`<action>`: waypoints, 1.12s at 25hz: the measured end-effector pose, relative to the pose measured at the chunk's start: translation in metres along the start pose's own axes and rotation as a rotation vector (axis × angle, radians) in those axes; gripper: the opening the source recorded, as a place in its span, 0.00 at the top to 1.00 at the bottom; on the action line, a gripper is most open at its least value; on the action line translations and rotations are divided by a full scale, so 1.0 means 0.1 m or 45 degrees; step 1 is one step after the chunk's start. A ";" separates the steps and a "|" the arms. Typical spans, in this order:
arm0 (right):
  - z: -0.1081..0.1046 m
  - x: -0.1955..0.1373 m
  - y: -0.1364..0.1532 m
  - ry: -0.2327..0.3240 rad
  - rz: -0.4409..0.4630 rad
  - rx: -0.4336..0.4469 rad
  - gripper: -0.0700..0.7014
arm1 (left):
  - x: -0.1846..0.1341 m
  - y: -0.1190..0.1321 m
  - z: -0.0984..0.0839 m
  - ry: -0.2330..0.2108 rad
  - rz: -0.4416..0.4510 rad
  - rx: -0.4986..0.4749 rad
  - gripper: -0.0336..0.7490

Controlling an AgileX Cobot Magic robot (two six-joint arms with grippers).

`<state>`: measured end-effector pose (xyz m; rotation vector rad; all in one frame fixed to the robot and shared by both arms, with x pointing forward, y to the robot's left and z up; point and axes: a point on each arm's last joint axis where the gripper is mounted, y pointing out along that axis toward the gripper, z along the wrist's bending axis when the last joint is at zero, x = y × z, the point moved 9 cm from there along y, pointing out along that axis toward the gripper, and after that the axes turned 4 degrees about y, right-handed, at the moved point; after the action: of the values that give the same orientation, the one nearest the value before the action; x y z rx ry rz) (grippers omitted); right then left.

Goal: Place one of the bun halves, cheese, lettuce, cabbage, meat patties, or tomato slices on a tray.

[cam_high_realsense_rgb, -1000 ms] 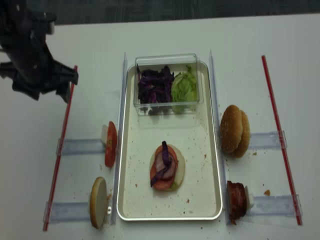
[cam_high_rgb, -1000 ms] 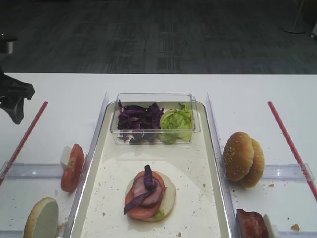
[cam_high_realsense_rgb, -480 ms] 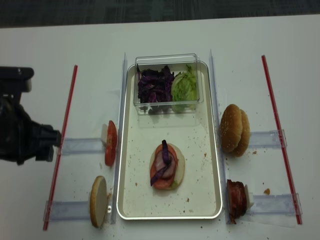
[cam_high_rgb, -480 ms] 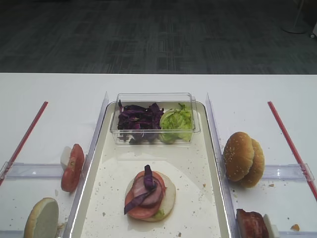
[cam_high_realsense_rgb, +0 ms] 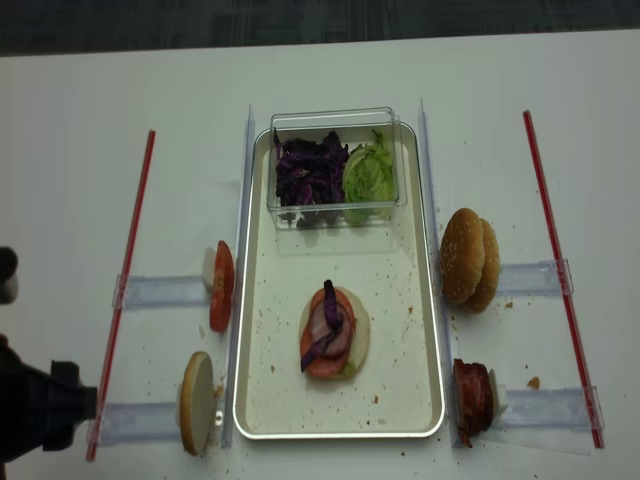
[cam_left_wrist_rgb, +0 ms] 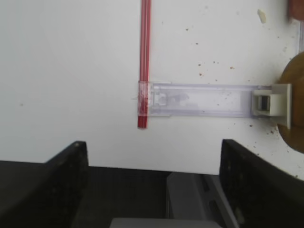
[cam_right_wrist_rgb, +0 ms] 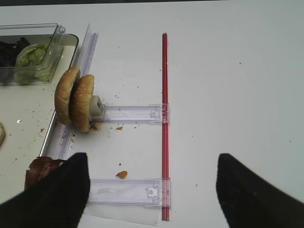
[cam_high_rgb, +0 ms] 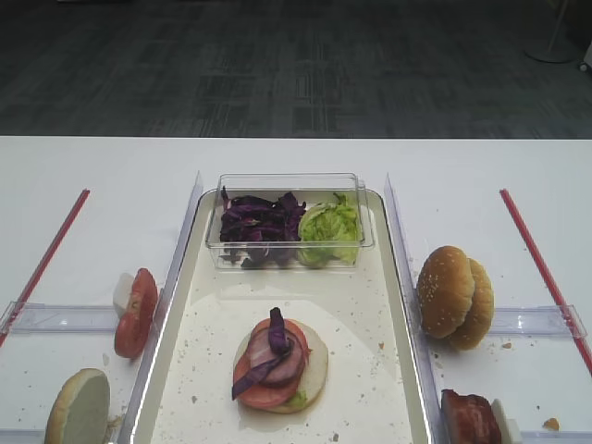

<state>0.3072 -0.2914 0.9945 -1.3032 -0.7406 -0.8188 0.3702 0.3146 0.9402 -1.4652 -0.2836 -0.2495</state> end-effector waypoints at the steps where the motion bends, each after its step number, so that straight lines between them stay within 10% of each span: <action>1: 0.00 0.00 0.00 0.000 0.000 0.000 0.17 | -0.05 -0.02 0.00 -0.002 -0.021 -0.002 0.29; 23: 0.00 0.00 0.00 0.000 0.000 0.000 0.17 | -0.46 -0.69 0.06 -0.045 -0.793 -0.052 0.29; 28: 0.00 0.00 0.00 -0.001 0.000 -0.002 0.17 | -0.48 -0.70 0.06 -0.050 -0.806 -0.054 0.29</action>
<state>0.3073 -0.2917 0.9945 -1.3050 -0.7408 -0.8192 0.3015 0.3142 0.9897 -1.3885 -0.7776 -0.7389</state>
